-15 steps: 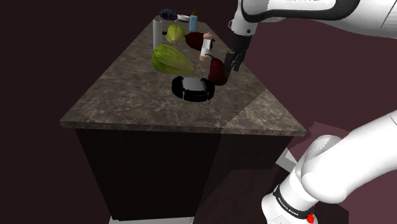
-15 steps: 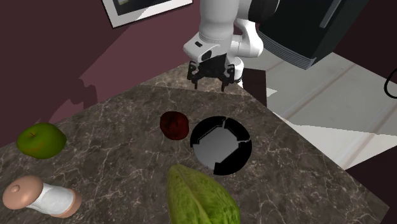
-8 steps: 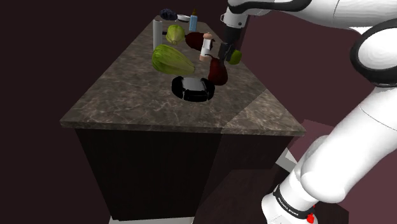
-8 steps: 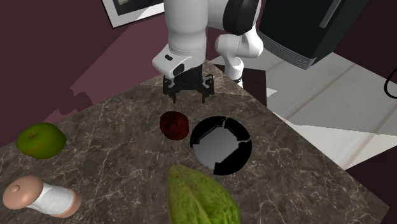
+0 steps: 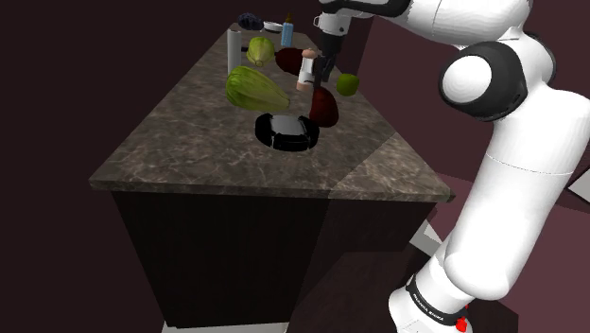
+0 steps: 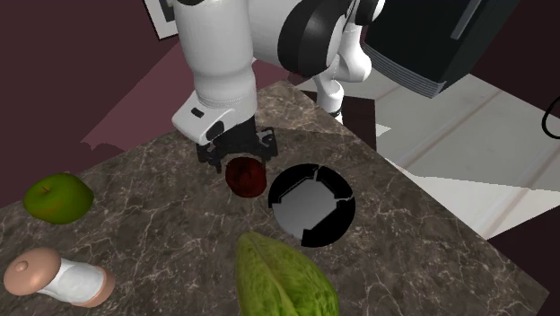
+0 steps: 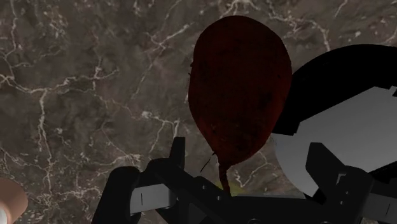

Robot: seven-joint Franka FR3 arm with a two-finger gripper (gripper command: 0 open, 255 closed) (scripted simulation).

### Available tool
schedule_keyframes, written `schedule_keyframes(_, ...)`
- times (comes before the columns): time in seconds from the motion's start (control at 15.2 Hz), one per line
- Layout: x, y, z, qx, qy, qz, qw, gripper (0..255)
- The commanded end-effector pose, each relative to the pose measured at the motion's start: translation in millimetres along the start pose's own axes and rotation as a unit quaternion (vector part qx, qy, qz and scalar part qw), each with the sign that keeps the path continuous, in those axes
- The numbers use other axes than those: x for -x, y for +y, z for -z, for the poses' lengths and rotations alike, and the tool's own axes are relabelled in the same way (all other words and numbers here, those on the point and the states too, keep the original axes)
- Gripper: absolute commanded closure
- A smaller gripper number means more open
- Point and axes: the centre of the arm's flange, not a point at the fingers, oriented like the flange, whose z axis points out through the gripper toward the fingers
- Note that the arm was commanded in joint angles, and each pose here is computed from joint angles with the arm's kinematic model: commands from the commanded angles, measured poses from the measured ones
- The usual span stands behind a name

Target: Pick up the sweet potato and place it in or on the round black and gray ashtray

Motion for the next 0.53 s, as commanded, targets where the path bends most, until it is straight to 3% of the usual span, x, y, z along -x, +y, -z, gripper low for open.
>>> schedule_keyframes(0.0, -2, 2, -9, 0.0, 0.001, 0.002, 1.0, 0)
schedule_keyframes(0.46, -2, 2, -33, 0.0, 0.001, 0.002, 1.0, 0)
